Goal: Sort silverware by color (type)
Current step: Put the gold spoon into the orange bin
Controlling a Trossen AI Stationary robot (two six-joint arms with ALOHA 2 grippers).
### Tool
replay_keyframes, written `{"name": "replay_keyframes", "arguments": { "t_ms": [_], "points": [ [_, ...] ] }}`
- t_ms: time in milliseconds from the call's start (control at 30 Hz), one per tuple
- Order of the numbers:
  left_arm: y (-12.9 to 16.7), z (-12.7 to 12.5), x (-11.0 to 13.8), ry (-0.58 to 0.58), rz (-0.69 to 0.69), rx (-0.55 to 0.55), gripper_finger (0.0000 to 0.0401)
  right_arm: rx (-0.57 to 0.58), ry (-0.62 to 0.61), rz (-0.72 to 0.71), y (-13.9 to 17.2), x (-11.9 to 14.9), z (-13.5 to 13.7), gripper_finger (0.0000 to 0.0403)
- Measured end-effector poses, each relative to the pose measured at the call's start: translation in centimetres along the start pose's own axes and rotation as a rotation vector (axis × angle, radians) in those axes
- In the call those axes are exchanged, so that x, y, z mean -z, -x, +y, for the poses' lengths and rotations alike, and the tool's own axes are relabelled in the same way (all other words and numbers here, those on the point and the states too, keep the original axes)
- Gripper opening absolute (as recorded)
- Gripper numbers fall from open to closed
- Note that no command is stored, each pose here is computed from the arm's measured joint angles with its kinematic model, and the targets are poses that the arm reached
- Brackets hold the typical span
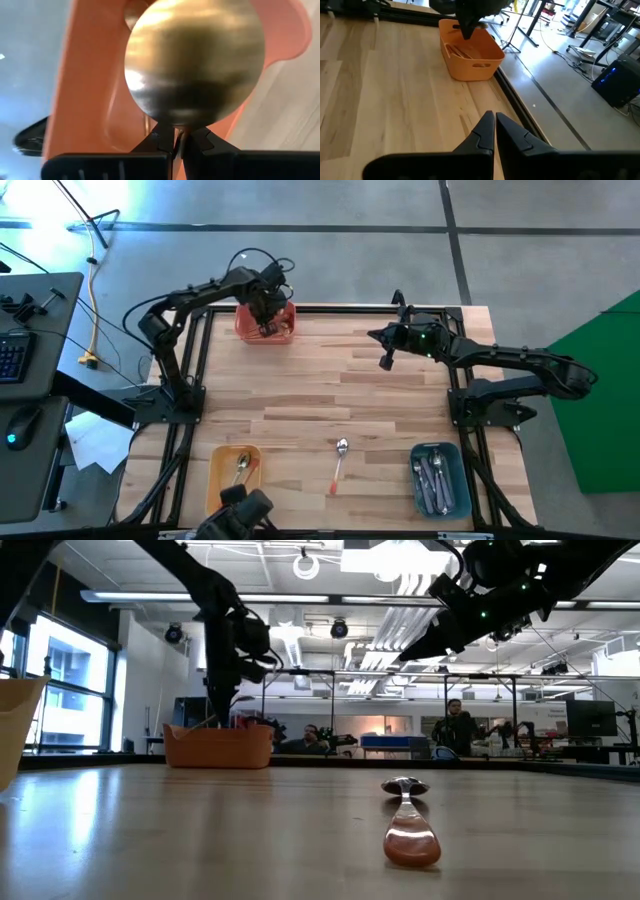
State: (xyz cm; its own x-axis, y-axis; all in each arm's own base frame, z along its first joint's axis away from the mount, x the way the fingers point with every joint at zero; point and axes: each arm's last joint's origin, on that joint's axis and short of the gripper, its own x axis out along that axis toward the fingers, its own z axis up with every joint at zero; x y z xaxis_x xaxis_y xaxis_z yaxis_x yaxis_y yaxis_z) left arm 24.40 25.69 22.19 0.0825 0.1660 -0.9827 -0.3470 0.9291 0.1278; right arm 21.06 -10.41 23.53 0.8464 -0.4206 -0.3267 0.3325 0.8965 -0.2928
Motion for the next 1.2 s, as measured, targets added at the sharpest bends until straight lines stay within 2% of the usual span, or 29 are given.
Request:
{"name": "replay_keyframes", "arguments": {
  "t_ms": [633,1200],
  "points": [
    [-4.1,-0.2,-0.2,-0.021,0.082,0.064,0.0001,-0.006,0.007,-0.016,0.0,-0.1,0.0,0.0000],
    [-4.2,-0.2,-0.3,-0.025,0.082,0.057,0.0009,-0.006,0.009,-0.017,0.0,-0.1,0.0,0.0000]
  ]
}}
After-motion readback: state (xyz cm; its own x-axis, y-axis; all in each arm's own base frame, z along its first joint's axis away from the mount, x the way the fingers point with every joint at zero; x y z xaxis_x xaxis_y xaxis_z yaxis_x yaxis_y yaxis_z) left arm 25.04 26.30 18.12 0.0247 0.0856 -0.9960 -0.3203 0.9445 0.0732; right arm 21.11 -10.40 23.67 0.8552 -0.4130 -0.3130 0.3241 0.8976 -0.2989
